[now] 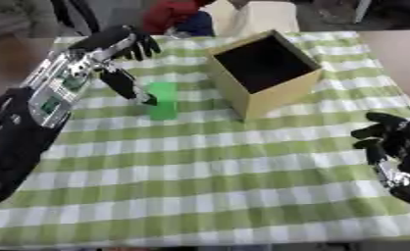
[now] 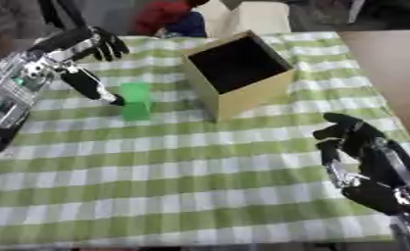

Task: Pick up objects on the table and place them in the box.

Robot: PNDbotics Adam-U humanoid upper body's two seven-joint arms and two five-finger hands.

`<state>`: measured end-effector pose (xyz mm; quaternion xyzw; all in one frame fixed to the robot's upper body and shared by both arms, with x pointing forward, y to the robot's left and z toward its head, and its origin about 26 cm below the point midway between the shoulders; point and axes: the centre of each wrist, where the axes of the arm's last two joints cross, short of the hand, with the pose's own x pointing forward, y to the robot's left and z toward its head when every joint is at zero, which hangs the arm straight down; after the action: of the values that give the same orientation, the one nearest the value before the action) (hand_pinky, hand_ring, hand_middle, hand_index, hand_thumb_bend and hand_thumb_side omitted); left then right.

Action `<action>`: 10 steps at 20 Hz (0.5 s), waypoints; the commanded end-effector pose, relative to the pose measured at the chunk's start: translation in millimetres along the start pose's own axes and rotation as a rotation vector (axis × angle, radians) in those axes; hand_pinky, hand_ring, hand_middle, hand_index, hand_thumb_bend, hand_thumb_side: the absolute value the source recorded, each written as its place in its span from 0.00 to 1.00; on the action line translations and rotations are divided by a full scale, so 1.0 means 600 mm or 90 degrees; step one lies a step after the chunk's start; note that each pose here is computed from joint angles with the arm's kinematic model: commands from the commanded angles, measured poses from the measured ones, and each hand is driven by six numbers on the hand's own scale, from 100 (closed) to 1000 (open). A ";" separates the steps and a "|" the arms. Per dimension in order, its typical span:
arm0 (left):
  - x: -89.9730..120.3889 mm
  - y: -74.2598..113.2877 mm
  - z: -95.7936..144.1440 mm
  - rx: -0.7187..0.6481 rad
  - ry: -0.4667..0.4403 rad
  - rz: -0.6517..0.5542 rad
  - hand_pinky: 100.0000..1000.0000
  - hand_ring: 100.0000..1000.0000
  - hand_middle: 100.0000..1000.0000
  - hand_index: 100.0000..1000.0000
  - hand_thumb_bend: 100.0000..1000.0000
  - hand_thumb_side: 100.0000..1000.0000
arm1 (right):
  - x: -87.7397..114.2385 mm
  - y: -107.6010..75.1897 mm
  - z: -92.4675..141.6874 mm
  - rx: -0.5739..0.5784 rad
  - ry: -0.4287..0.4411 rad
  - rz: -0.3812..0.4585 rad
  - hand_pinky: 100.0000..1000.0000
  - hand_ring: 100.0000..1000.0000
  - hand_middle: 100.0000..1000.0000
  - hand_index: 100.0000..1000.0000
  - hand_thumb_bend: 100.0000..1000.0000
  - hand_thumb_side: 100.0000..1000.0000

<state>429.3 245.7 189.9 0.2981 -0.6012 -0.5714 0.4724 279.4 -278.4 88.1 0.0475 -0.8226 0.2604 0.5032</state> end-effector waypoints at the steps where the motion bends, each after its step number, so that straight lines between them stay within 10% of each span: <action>1: -0.005 0.009 -0.010 -0.004 0.005 -0.022 0.63 0.61 0.59 0.74 0.77 0.03 | 0.006 -0.007 -0.001 0.005 -0.004 0.010 0.67 0.75 0.58 0.86 0.00 0.18; 10: -0.021 -0.018 -0.025 -0.041 0.022 -0.012 0.63 0.58 0.57 0.74 0.77 0.03 | 0.006 -0.006 -0.002 0.007 -0.004 0.008 0.67 0.75 0.58 0.86 0.00 0.18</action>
<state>442.6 247.0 161.6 0.2859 -0.5662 -0.5919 0.4974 279.4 -278.4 88.1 0.0487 -0.8212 0.2618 0.5047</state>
